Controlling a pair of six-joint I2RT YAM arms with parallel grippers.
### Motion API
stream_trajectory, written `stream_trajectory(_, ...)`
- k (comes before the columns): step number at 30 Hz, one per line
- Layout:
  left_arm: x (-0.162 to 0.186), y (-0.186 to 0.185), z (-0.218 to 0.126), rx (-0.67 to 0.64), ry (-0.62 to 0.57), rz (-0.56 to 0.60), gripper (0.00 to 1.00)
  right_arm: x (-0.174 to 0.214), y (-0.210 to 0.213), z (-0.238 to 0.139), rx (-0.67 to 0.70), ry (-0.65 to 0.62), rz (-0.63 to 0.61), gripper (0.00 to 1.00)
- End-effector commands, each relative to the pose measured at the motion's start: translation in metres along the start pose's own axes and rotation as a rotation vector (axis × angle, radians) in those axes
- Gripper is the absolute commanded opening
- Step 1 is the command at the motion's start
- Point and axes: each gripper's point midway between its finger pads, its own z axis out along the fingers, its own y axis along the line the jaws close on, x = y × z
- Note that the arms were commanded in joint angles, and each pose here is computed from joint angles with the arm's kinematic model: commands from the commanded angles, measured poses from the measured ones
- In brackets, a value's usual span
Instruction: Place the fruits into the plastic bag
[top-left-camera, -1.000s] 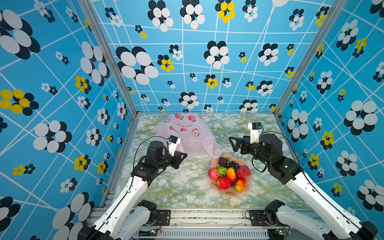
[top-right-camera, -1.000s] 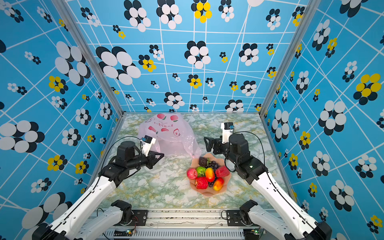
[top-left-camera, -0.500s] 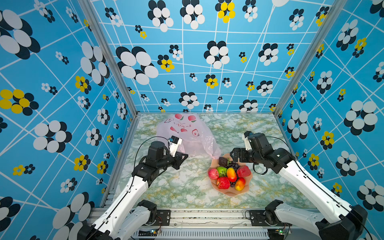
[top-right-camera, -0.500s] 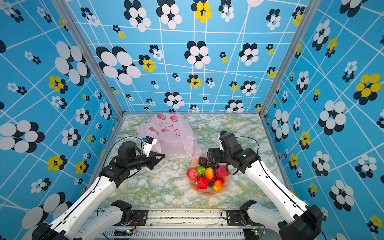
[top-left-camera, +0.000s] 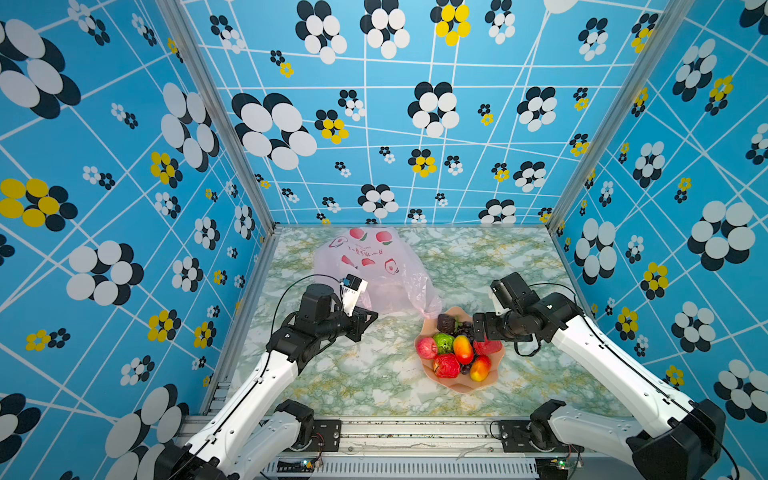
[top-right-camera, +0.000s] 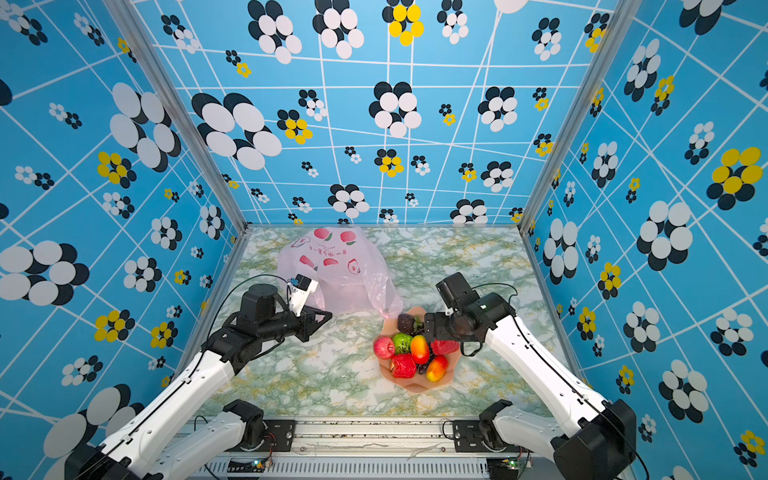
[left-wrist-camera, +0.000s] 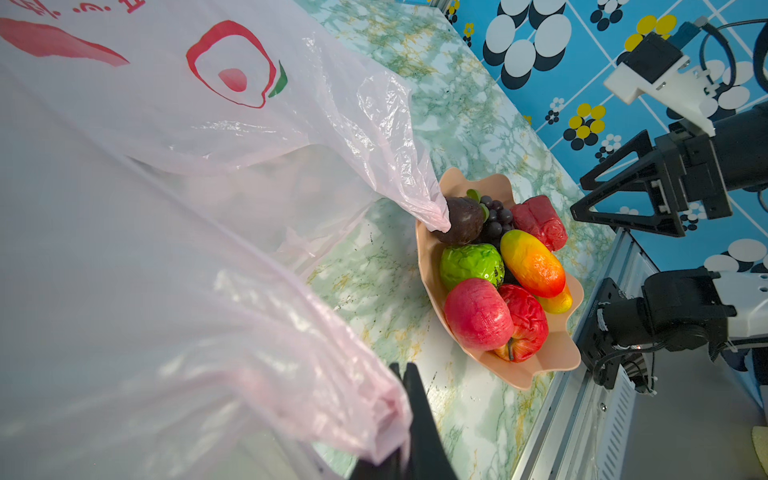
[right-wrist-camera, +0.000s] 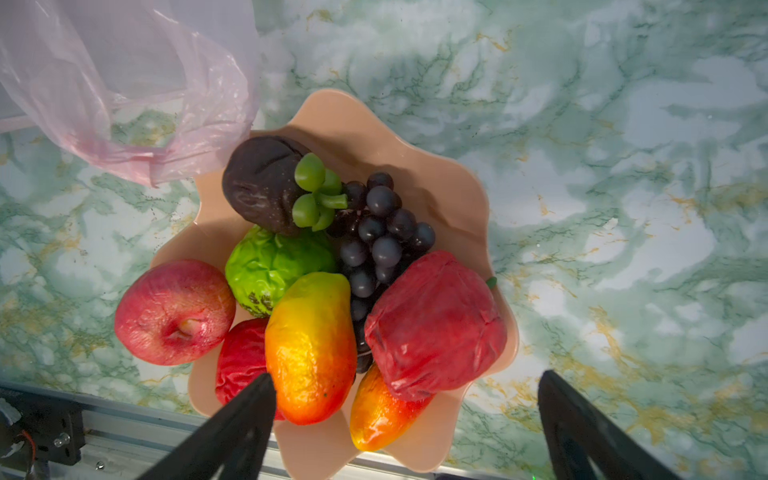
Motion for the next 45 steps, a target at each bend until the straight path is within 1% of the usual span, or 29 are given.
stream_trajectory(1, -0.001, -0.001, -0.001, -0.005, 0.007, 0.017, 0.00, 0.018, -0.004, 0.002, -0.001, 0.084, -0.028, 0.99)
stream_trajectory(8, -0.001, -0.002, -0.001, -0.003, 0.007, 0.019, 0.00, 0.025, -0.007, 0.005, 0.006, 0.126, -0.072, 0.99)
stream_trajectory(13, -0.001, -0.002, -0.001, -0.003, 0.010, 0.020, 0.00, 0.032, -0.007, 0.012, -0.006, 0.159, -0.074, 0.99)
stream_trajectory(19, 0.002, -0.003, -0.001, -0.004, 0.014, 0.029, 0.00, 0.033, -0.003, 0.025, -0.029, 0.170, -0.078, 0.99)
stream_trajectory(23, 0.002, -0.004, -0.001, -0.007, 0.016, 0.039, 0.00, 0.032, -0.010, 0.035, -0.010, 0.188, -0.064, 0.97)
stream_trajectory(25, 0.003, -0.005, -0.001, -0.006, 0.015, 0.050, 0.00, 0.029, -0.013, 0.040, -0.009, 0.185, -0.047, 0.93)
stream_trajectory(27, 0.003, -0.005, -0.001, -0.005, 0.013, 0.054, 0.00, 0.027, -0.015, 0.044, -0.005, 0.187, -0.041, 0.90)
stream_trajectory(30, 0.003, -0.005, -0.001, -0.006, 0.010, 0.059, 0.00, 0.024, -0.012, 0.049, -0.019, 0.195, -0.040, 0.84)
stream_trajectory(32, 0.003, -0.005, -0.001, -0.007, 0.009, 0.061, 0.00, 0.024, -0.009, 0.052, -0.031, 0.202, -0.041, 0.82)
stream_trajectory(38, 0.005, -0.003, 0.000, -0.015, 0.017, 0.060, 0.00, 0.027, -0.002, 0.061, -0.068, 0.239, -0.038, 0.68)
stream_trajectory(43, 0.005, -0.003, 0.000, -0.017, 0.021, 0.060, 0.00, 0.029, -0.002, 0.056, -0.066, 0.258, -0.045, 0.58)
stream_trajectory(45, 0.006, -0.003, 0.001, -0.015, 0.025, 0.058, 0.00, 0.028, -0.003, 0.052, -0.061, 0.252, -0.044, 0.56)
